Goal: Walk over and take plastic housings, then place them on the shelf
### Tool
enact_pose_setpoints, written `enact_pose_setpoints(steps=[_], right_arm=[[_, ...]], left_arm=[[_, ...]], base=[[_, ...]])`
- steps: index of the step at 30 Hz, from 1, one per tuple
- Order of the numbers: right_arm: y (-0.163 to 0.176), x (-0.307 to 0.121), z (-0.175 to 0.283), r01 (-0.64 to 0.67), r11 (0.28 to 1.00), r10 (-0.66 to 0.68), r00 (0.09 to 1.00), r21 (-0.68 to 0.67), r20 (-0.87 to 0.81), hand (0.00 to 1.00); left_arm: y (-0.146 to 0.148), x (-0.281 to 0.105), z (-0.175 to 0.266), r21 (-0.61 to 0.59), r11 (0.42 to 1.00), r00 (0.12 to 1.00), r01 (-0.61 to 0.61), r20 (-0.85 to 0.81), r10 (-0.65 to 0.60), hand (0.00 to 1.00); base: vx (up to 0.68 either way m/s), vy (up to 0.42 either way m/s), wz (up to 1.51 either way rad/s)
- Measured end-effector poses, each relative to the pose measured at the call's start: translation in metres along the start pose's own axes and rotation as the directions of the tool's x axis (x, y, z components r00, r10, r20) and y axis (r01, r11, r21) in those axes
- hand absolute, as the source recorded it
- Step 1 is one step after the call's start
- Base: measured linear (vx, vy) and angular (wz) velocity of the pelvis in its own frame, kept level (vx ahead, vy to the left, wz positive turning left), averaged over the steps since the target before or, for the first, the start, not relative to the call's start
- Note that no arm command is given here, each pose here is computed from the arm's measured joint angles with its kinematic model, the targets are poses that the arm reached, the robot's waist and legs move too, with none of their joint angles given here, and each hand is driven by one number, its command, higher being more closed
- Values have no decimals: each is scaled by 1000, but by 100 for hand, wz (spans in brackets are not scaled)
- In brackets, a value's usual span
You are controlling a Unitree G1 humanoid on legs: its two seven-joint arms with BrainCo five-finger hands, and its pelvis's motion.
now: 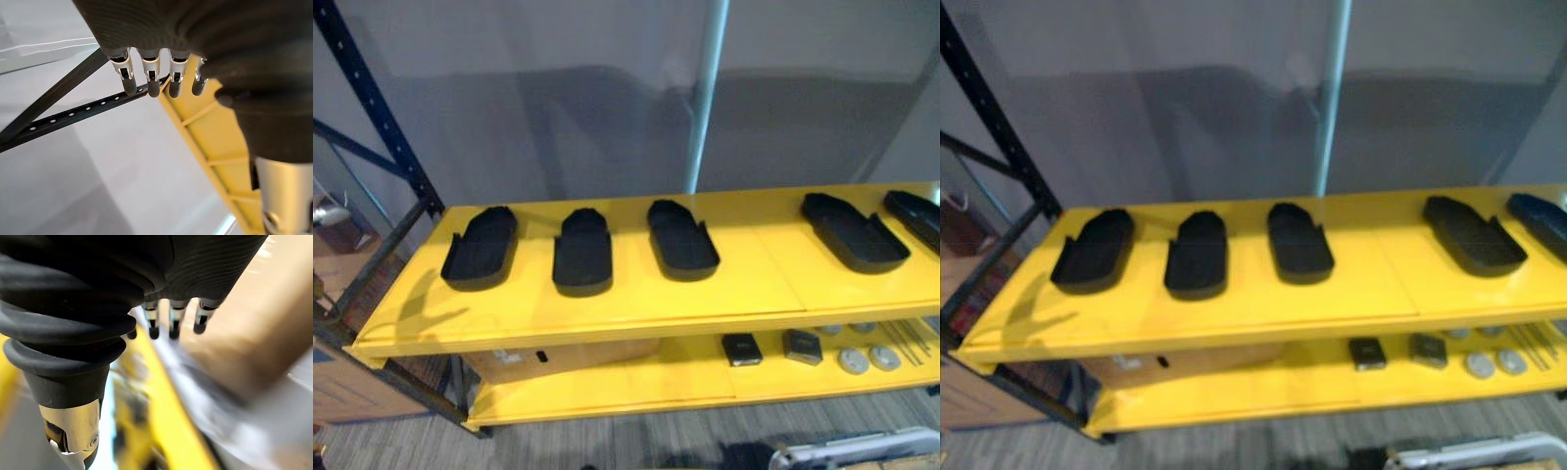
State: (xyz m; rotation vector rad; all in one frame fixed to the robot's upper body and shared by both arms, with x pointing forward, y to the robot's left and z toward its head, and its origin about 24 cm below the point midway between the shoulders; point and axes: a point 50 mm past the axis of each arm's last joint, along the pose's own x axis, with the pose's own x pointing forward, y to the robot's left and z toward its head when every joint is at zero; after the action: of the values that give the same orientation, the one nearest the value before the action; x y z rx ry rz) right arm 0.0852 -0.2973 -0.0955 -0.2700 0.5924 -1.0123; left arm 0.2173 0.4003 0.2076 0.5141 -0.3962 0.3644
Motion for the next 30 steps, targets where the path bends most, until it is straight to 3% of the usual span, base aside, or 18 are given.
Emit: enact_pose_setpoints(steps=[5,9,16,23,30], right_arm=[[-28,19,74,177,968,-226,920,175,321,0],[-40,17,117,176,938,-303,835,298,460,0],[-55,25,125,191,940,-312,814,281,490,0],[-64,25,118,189,954,-283,823,233,492,0],[-69,26,106,181,958,-265,851,222,453,0]], left_arm=[[0,-7,-7,22,1000,999,11,-41,-11,0],[0,-11,-11,69,997,997,26,-70,-22,0],[3,-27,-36,224,972,974,70,-224,-19,0],[12,-37,-56,395,916,937,75,-343,72,0],[23,-47,-72,448,887,885,110,-451,118,0]], base=[[29,-26,-6],[45,-28,-2],[9,-15,-9],[-39,-1,-3],[-4,1,0]])
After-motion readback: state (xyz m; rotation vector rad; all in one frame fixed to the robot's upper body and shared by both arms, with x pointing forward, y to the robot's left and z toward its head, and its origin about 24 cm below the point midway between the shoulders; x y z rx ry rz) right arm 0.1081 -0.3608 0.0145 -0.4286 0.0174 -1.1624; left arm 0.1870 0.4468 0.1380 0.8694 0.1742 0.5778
